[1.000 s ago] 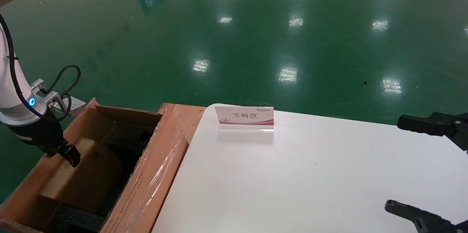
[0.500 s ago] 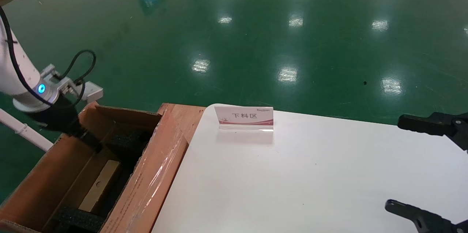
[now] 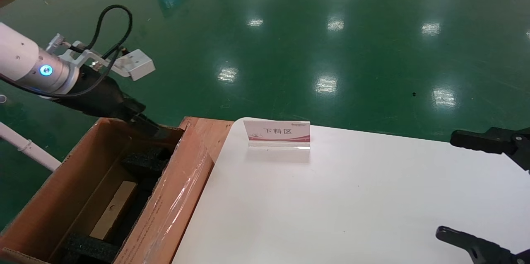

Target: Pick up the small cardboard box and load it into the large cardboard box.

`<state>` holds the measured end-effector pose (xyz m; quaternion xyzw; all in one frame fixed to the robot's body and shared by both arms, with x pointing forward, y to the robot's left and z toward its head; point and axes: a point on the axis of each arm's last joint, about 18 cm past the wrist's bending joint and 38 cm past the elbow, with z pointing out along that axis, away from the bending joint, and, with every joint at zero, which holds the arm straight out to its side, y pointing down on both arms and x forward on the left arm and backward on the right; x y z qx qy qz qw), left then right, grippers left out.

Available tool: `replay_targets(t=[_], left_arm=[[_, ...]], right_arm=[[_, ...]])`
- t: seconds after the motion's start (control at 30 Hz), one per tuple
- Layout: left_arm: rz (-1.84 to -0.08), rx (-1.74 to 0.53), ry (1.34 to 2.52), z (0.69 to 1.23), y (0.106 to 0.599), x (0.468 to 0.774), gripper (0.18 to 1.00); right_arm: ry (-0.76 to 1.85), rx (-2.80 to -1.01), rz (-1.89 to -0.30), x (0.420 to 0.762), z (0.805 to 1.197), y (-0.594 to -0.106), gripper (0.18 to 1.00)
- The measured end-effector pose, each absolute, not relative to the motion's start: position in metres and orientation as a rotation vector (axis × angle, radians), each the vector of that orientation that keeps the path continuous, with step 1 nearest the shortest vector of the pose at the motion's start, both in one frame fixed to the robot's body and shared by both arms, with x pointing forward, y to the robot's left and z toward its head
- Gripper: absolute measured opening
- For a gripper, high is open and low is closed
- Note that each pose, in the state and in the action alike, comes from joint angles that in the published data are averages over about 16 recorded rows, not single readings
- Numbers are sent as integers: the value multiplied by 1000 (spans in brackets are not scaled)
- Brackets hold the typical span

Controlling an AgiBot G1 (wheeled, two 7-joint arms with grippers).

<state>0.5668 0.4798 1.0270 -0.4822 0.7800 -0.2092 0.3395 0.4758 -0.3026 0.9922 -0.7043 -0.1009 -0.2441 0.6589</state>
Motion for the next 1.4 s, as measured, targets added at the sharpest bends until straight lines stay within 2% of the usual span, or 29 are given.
replay_targets(t=[0.37,0.87,1.13,1.4], left_arm=[[-687,-1082,2162,1017,430,576,1001],[-1053,-687,2390,990,331,578,1001],[-1263,-459,2418,984,296,565,1001],[-1461,-239,2374,985,276,548,1001]], right_arm=[[-228,-1594,-553,476,992,-303,1001],[-228,-1594,-553,476,992,-303,1001],[-228,-1594,-553,476,992,-303,1001],[-228,-1595,-553,476,992,-303,1001]])
